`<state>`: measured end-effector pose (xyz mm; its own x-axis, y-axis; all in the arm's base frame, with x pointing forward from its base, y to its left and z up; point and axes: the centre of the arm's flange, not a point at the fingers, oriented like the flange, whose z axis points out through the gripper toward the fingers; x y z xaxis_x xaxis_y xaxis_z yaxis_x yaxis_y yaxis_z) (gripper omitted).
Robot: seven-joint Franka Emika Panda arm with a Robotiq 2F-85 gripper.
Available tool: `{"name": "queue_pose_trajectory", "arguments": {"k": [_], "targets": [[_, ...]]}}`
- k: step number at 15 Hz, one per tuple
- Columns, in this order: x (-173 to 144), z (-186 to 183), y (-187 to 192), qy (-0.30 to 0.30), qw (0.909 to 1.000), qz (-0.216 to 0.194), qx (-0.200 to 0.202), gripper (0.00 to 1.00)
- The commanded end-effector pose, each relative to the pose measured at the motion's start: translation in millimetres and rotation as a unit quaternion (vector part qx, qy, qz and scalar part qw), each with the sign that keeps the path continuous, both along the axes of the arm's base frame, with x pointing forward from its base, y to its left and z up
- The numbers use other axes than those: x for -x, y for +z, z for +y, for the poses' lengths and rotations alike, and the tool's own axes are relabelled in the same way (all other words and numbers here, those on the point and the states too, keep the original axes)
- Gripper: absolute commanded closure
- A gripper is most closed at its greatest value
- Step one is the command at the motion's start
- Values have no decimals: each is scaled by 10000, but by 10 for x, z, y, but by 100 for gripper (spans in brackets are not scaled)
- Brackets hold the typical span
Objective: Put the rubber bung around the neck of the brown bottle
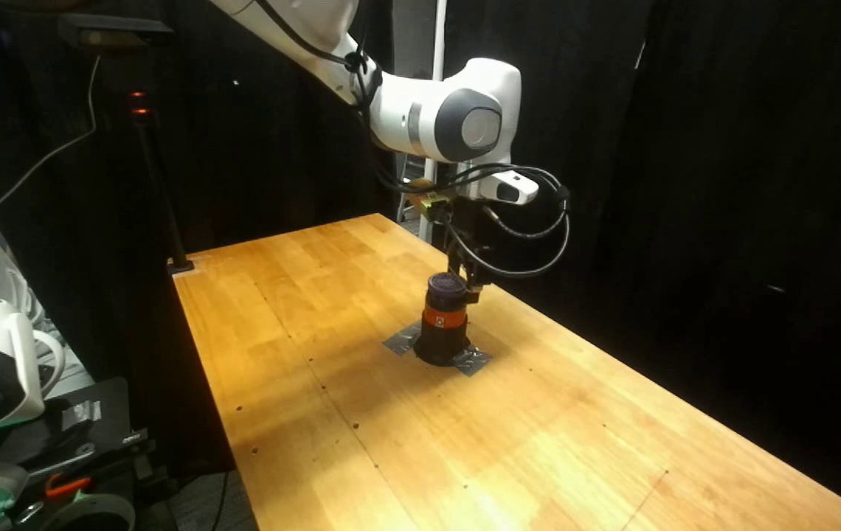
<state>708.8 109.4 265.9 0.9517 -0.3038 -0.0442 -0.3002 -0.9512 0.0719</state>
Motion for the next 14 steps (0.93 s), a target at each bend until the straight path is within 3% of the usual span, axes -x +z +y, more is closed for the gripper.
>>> {"name": "queue_pose_trajectory", "arguments": {"k": [1, 7, 14], "targets": [[-170, -24, -69, 34, 9998, 133, -138, 0], [-108, -125, -266, -1, 9993, 337, -142, 0], [229, -217, -143, 115, 9947, 857, -558, 0]]}}
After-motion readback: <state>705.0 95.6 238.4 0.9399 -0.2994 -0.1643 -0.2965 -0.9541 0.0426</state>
